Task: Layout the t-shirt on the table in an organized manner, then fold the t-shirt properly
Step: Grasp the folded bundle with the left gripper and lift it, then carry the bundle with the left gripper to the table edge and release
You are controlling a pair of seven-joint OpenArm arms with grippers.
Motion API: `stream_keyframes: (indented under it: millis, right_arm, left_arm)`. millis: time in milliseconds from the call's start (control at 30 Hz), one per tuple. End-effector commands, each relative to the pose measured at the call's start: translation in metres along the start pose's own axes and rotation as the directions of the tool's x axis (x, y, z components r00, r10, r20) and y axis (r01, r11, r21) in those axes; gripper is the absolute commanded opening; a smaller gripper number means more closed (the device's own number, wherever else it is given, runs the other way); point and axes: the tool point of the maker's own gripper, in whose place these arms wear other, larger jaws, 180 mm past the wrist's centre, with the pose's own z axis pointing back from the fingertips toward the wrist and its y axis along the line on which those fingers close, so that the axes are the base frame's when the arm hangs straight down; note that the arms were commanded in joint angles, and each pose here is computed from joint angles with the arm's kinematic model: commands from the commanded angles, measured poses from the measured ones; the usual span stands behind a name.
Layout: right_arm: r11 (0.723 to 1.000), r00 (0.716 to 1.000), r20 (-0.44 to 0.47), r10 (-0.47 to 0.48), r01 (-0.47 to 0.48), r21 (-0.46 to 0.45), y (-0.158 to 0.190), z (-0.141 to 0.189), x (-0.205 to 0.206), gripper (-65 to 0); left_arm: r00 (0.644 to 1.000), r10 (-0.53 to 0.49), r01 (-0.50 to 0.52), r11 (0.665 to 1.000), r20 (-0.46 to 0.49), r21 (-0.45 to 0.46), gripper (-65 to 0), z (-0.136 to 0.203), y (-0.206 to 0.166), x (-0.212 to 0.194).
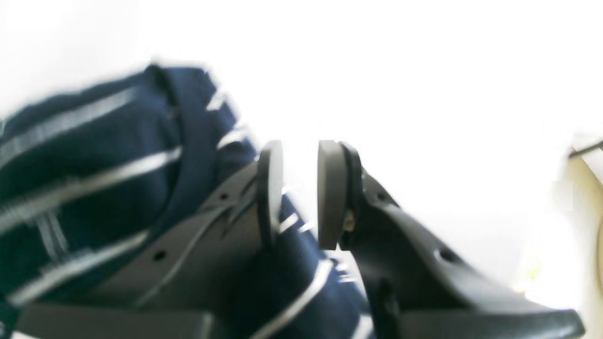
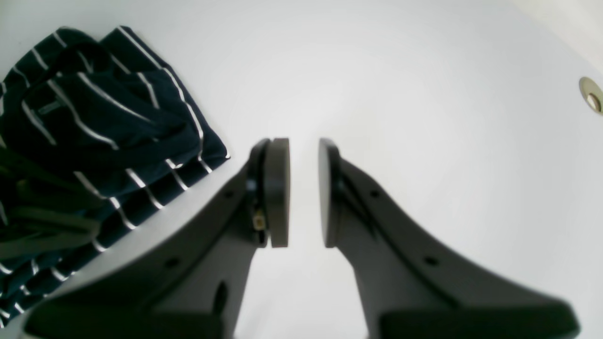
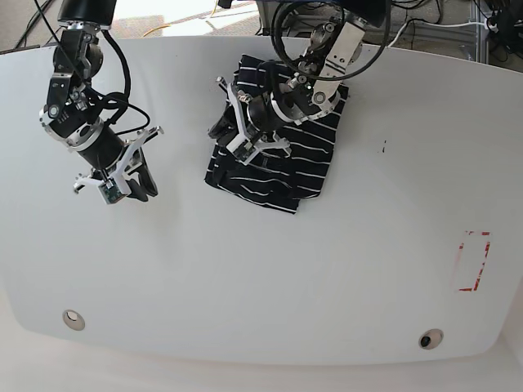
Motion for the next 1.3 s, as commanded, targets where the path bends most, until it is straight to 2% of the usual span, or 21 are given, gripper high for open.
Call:
stream_keyframes:
  millis: [0,167,367,567,867,1067,1267]
  right_arm:
    - [1.000,0.999,0.049,0.018,-0.018,-0.001,0.000,0.006,0.013,-55.2]
    - [1.000,1.000,0.025,0.006,-0.007,0.011,0.006,0.008,0.002,-55.2]
    - [1.000,0.999,0.032,-0.011,0.010,0.020,0.015,0.008,0.001,-55.3]
    - [1.000,0.999,0.032,-0.008,0.007,0.026,0.020,0.010,0.002,-55.3]
    - [0.999,1.000,0.026,-0.006,0.005,0.035,0.026,0.013,-0.001,-55.3]
    - [0.999,1.000,0.012,-0.012,0.012,0.041,0.029,0.014,-0.007,-55.3]
    - [0.999,1.000,0.005,-0.014,0.013,0.046,0.032,0.016,-0.010,-55.3]
  left_arm:
    - [1.000,0.028,-0.028,1.000,-0.007,-0.005,-53.7,-0.006,0.003,-0.011]
    - [0.993,0.098,-0.095,0.994,-0.063,0.050,-53.9,-0.006,0.030,-0.048]
    - [0.988,0.116,-0.101,0.985,-0.103,0.143,-53.9,0.027,0.078,-0.078]
    - [0.985,0.149,-0.126,0.968,-0.092,0.219,-53.9,0.082,0.128,-0.095]
    - [0.983,0.110,-0.055,0.937,-0.143,0.346,-53.9,0.177,0.198,-0.115]
    - [0.983,0.092,-0.023,0.919,-0.158,0.392,-53.9,0.219,0.230,-0.115]
    - [0.979,0.115,-0.020,0.873,-0.165,0.488,-53.9,0.263,0.265,-0.119]
